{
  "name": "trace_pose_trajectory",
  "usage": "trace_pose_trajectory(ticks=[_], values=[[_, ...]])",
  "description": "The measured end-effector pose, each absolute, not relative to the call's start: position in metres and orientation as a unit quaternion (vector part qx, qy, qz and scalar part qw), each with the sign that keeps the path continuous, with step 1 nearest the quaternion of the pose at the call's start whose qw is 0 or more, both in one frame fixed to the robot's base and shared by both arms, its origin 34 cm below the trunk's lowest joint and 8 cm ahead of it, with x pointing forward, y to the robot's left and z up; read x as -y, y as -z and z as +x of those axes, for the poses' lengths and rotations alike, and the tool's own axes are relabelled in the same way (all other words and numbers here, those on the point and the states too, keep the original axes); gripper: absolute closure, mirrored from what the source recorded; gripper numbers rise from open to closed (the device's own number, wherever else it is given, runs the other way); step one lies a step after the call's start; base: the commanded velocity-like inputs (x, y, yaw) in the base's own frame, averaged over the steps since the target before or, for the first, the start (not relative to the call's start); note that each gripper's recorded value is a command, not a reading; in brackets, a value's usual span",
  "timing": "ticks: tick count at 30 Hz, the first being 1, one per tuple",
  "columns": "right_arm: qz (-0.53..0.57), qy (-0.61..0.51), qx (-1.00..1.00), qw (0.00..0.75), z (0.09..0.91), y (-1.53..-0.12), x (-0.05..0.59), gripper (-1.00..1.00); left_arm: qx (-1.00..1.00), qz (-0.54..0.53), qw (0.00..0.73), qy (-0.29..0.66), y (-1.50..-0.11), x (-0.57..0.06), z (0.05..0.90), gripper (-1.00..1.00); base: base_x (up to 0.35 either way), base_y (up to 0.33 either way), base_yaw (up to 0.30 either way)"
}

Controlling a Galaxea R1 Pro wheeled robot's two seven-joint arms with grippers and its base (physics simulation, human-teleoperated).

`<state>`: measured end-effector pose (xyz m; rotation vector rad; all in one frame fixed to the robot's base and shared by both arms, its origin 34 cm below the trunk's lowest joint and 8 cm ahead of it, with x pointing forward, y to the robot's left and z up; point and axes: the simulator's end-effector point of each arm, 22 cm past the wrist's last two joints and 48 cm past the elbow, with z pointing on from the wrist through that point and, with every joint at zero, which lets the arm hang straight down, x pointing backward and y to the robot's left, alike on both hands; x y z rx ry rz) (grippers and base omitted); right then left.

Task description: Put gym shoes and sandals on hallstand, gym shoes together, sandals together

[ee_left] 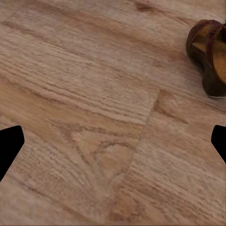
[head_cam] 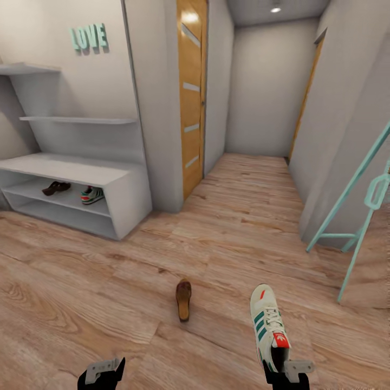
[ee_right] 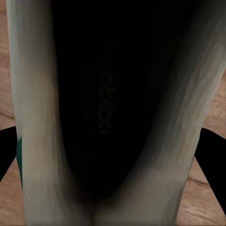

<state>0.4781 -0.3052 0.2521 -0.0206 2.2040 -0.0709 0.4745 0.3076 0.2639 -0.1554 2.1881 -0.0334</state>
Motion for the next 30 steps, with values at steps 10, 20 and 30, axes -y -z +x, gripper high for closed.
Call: trace_pose_trajectory(ticks=[10,20,30], values=[[-0.008,0.029,-0.892,0.452,0.4786,-0.2526,0.3052,1.0,-0.887,-0.063,0.457,0.014,-0.2643,-0.3074,0.4747,-1.0,0.083,0.24,-0.147],[-0.008,0.029,-0.891,0.453,0.4794,-0.2533,0.3051,1.0,-0.887,-0.063,0.457,0.013,-0.2644,-0.3077,0.4748,-1.0,0.008,0.028,-0.009],[-0.01,0.029,-0.891,0.453,0.4798,-0.2536,0.3046,1.0,-0.887,-0.062,0.458,0.014,-0.2652,-0.3073,0.4756,-1.0,0.0,0.0,0.0]])
